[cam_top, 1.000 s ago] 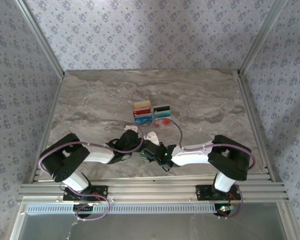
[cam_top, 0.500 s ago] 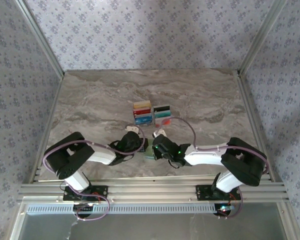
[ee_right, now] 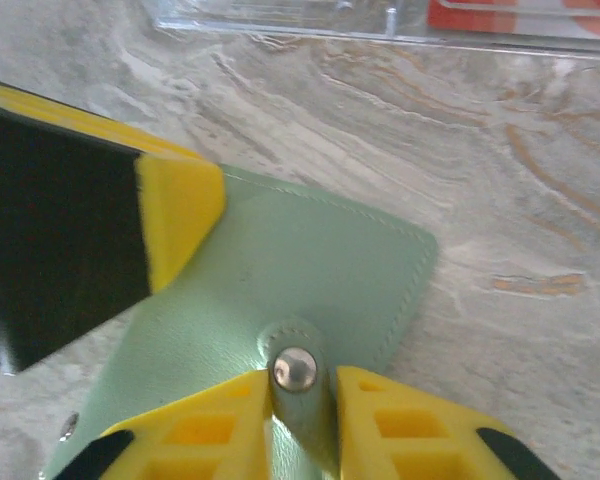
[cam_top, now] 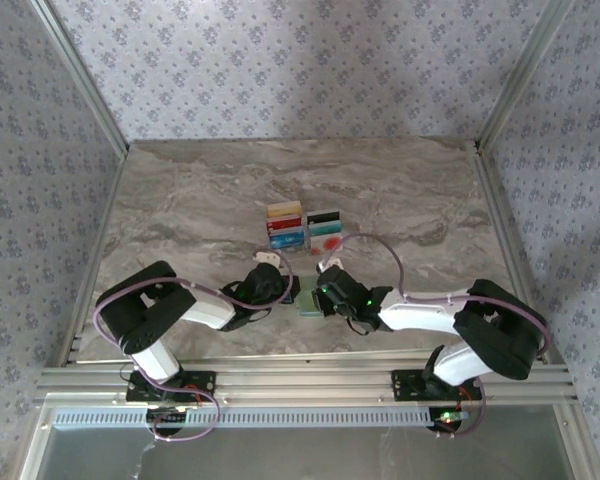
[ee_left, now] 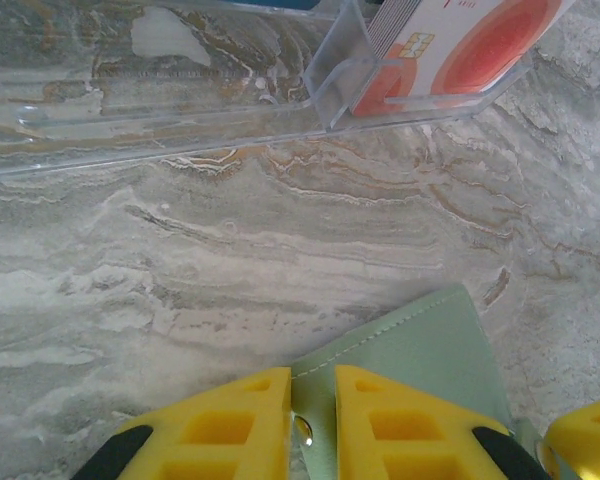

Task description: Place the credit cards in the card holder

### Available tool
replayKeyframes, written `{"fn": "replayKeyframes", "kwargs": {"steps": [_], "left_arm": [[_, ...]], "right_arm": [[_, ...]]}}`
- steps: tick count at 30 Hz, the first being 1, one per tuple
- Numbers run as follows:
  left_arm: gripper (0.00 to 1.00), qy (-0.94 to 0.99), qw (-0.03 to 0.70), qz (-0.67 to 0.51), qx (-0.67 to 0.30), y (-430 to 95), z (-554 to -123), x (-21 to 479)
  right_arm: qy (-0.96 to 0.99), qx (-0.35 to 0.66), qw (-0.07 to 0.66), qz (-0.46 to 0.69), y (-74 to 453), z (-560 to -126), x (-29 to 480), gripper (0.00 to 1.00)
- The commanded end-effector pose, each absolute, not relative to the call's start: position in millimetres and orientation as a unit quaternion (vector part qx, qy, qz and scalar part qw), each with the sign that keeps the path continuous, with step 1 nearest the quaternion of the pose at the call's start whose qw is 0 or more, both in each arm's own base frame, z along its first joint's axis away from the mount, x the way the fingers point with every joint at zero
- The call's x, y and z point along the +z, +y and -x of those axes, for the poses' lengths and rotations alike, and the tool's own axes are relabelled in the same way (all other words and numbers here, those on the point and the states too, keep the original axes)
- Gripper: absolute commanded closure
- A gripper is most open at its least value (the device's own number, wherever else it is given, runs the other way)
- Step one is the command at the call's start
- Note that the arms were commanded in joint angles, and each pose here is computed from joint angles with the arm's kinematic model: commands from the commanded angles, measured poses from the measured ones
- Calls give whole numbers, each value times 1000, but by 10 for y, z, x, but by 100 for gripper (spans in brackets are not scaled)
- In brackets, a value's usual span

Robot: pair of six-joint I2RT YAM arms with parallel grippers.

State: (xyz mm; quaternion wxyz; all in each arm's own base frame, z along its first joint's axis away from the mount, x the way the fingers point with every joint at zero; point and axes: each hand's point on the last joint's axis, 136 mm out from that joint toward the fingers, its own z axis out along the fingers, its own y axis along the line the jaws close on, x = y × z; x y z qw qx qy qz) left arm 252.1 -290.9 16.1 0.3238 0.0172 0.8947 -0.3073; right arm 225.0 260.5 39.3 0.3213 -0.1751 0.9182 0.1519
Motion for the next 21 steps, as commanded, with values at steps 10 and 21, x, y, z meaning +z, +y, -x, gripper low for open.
{"fn": "replayKeyframes", "kwargs": {"steps": [10,21], "left_arm": [[83,964,182,-40,-192,-2459,-1940,-706],[83,963,180,-42,-195,-2487,-1941,-713]], "right_arm": [[919,69,335,194,2611,-2340,443,58],[915,91,333,207,2746,-2347,507,54]]}}
